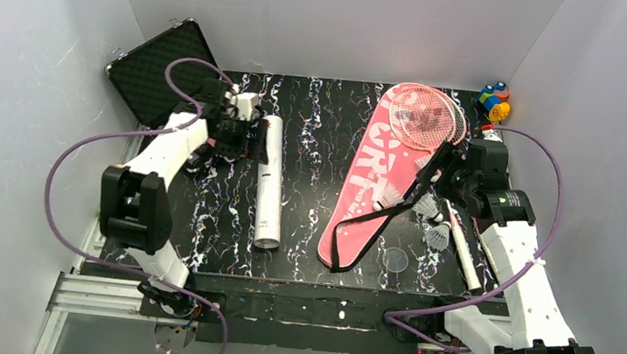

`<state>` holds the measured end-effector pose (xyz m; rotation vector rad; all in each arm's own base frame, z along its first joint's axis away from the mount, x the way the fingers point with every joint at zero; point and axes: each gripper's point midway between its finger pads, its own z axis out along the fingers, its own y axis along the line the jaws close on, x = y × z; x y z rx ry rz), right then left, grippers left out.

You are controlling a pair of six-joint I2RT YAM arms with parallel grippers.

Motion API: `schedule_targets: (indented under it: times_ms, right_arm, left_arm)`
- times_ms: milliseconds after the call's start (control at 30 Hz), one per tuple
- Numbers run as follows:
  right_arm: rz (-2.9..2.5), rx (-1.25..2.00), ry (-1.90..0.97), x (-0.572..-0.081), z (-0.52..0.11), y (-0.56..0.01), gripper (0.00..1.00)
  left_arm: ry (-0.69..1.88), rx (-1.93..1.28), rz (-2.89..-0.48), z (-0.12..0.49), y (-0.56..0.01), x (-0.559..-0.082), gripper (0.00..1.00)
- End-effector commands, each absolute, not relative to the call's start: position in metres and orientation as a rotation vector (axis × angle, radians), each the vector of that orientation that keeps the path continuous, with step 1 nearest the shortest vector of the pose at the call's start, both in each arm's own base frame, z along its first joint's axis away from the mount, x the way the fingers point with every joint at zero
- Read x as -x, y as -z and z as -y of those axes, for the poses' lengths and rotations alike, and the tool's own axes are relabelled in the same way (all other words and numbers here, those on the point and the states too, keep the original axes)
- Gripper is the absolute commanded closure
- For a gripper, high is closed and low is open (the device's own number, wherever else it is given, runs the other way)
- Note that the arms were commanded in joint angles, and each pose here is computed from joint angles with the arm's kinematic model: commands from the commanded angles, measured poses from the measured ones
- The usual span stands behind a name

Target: Pack up the badminton gear

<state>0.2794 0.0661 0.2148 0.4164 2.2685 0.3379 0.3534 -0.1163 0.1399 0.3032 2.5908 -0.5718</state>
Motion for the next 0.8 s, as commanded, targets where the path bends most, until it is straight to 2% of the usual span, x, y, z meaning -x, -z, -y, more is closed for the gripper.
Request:
schedule_targets:
  times_ms: [0,300,767]
  right_arm:
    - [-2.269,-0.389,-0.322,-0.276,-0.065,-0.21,0.11]
    - [-2.289,-0.373,-0.33,-0.273,-0.067,-0.198,0.11]
    - [-2.315,-0.373,-0.38,-0.286,-0.077,-0.192,0.1]
  left_arm:
    - [0.524,-0.31,-2.578,0.137,-0.138,-0.38,0.02]
    - [0.366,-0.325,-2.638,0.144,-0.098,-0.408,0.02]
    - [0.361,-0.487,-2.722,0.166,-0.048,-0.386,0.02]
